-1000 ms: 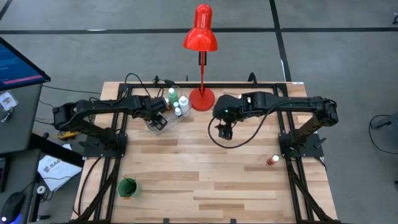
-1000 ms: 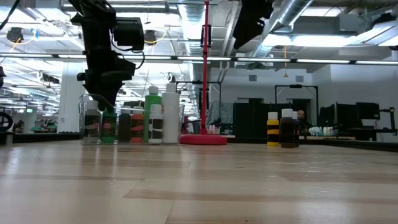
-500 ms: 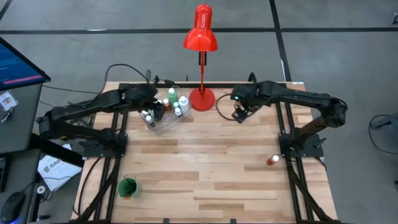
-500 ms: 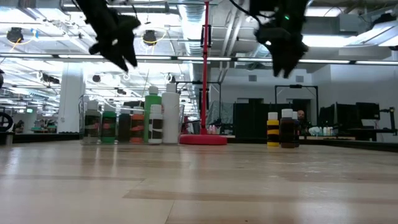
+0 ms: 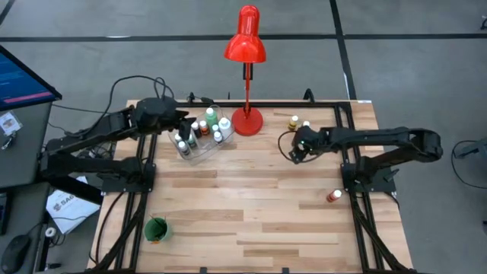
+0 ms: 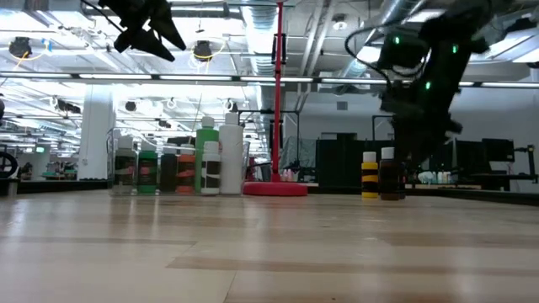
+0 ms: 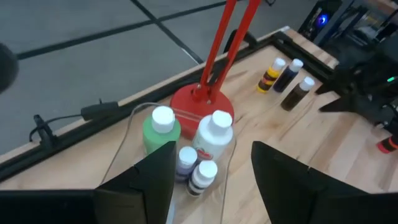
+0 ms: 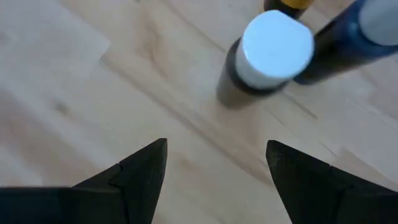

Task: Pick & Place Paint Supplies
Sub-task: Put the brown paint bottle into the transparent bin

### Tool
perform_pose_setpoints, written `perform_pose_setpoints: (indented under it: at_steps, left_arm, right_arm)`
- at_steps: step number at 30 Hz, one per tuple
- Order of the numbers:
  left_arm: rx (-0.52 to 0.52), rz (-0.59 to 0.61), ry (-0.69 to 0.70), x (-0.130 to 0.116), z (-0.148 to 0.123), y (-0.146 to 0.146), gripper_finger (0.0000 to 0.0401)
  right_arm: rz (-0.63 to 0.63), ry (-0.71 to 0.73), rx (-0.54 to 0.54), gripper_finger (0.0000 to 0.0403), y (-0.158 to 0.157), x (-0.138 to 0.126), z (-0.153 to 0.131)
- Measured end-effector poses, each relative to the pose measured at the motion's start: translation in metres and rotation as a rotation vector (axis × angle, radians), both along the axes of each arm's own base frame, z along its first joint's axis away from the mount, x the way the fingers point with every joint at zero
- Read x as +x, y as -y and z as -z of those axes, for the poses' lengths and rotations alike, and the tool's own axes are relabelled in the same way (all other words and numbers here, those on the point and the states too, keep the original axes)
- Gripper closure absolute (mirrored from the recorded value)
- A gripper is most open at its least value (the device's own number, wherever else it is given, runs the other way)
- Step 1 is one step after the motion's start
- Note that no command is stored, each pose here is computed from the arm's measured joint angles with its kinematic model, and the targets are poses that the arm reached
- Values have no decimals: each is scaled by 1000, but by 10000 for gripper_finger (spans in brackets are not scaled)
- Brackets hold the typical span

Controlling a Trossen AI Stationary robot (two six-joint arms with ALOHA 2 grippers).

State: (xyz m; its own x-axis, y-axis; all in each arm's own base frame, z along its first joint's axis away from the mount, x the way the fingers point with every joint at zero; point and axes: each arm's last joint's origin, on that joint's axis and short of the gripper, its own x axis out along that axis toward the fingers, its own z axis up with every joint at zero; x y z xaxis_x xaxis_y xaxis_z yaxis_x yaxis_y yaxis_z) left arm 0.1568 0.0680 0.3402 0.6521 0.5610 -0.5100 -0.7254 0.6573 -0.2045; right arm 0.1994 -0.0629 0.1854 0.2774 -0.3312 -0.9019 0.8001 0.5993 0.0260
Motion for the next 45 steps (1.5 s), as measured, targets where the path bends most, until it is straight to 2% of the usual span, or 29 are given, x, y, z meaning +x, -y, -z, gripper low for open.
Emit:
perform_pose_setpoints:
  at_steps: [7, 13, 17, 23, 24, 29, 33, 39, 45]
  left_arm:
    - [5, 0, 10, 1, -1, -1, 201]
    - [8, -2, 15, 2, -1, -1, 201]
    - [8, -2, 15, 2, -1, -1, 201]
    - [8, -2, 15, 2, -1, -1, 201]
    - [8, -2, 15, 2, -1, -1, 201]
    - [4, 11, 27, 2, -2, -1, 201]
    - [-23, 152, 74, 7, -5, 2, 201]
    - [-20, 462, 195, 39, -7, -1, 201]
    - [-35, 640, 289, 83, 4, -11, 201]
  right_arm:
    - [32, 53, -79, 133, 7, 2, 40]
    - [34, 63, -187, 141, 15, 13, 53]
    - [27, 46, -178, 191, 15, 15, 59]
    - [-9, 48, -163, 315, 9, 18, 60]
    - [-15, 53, -159, 325, 8, 18, 59]
    - [-89, 126, -106, 326, 1, 22, 45]
    - [-181, 275, -22, 326, -6, 34, 17]
    - [-442, 472, 86, 326, -16, 65, -34]
    - [-629, 461, 107, 326, -28, 95, -65]
